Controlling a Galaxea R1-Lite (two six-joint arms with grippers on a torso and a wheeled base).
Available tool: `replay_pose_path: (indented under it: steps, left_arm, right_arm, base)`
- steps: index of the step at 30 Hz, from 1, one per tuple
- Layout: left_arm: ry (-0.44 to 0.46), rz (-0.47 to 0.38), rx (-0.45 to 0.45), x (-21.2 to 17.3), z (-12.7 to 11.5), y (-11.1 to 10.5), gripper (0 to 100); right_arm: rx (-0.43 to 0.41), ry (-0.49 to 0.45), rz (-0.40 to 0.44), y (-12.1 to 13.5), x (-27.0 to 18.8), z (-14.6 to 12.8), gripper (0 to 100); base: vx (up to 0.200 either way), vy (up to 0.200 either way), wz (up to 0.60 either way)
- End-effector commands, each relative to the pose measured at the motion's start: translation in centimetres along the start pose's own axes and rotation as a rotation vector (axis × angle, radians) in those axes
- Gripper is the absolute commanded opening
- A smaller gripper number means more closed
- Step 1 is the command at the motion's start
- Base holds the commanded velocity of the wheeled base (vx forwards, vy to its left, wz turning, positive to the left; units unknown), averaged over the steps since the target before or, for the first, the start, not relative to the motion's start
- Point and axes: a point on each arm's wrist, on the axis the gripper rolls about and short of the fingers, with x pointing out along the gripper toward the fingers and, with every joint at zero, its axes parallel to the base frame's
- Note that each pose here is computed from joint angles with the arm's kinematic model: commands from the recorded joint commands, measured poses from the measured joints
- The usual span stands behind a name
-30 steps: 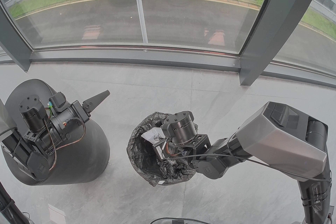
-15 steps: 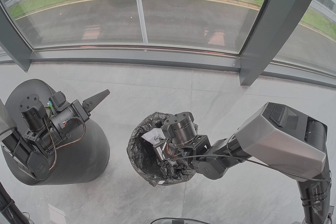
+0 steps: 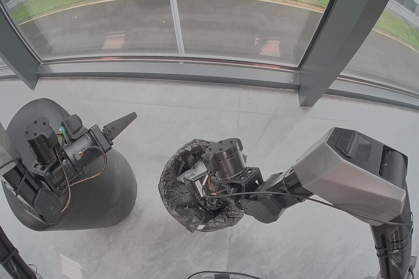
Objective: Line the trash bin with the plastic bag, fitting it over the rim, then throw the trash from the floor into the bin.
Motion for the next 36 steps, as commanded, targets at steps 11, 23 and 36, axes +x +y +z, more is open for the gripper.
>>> replay_pose_path:
  steps: [11, 23, 36]
  left_arm:
    - [0.005, 0.004, -0.004, 0.1, -0.2, 0.2, 100]
    - [0.007, 0.005, -0.004, 0.1, -0.2, 0.2, 100]
    - [0.014, 0.006, -0.007, 0.2, -0.4, 0.3, 100]
  right_arm:
    - [0.008, -0.03, 0.021, 0.4, -1.1, 0.5, 100]
    - [0.028, 0.046, 0.095, 2.4, 2.7, -3.1, 100]
    - [0.076, 0.076, 0.052, 1.6, 6.1, -3.3, 100]
  base:
    - [0.0, 0.0, 0.0]
    - [0.0, 0.0, 0.0]
    - [0.0, 0.0, 0.0]
